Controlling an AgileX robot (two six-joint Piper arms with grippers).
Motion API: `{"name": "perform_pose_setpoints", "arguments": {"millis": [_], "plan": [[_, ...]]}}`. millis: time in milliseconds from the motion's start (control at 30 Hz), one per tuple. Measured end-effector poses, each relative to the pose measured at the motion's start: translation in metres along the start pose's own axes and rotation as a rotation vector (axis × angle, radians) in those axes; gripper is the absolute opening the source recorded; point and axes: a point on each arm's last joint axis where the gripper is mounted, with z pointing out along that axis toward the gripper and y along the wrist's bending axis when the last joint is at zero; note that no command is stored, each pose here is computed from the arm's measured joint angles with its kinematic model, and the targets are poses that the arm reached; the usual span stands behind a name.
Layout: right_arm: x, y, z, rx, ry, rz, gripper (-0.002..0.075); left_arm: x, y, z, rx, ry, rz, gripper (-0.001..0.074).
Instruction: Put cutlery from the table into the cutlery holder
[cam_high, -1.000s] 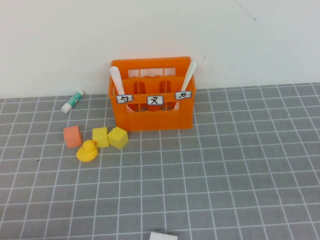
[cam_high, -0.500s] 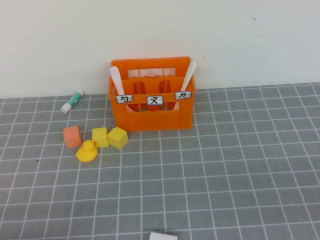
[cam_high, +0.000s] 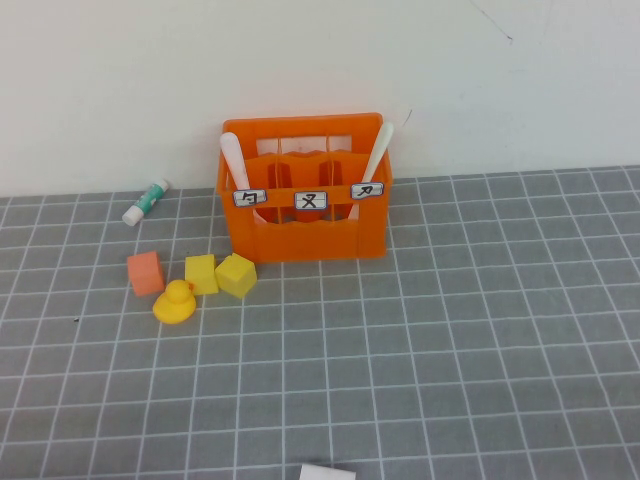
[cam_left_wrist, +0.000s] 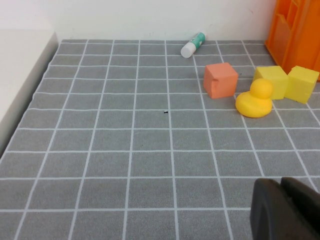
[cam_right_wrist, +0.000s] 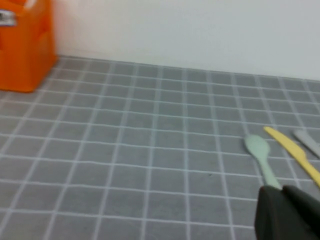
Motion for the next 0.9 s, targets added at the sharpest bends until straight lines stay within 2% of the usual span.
{"name": "perform_pose_setpoints", "arguments": {"millis": [233,500,900], "plan": [[0.026,0.001,0.012,0.044,0.002,0.034,-0.0003,0.0,0.0,0.0,0.0,0.0,0.0,-0.0001],[0.029,0.003,0.011,-0.001,0.036,0.032,-0.0003,0.0,0.0,0.0,0.0,0.0,0.0,-0.0001],[0.029,0.004,0.011,-0.004,0.037,0.036,-0.0003,0.0,0.0,0.0,0.0,0.0,0.0,-0.0001]]}}
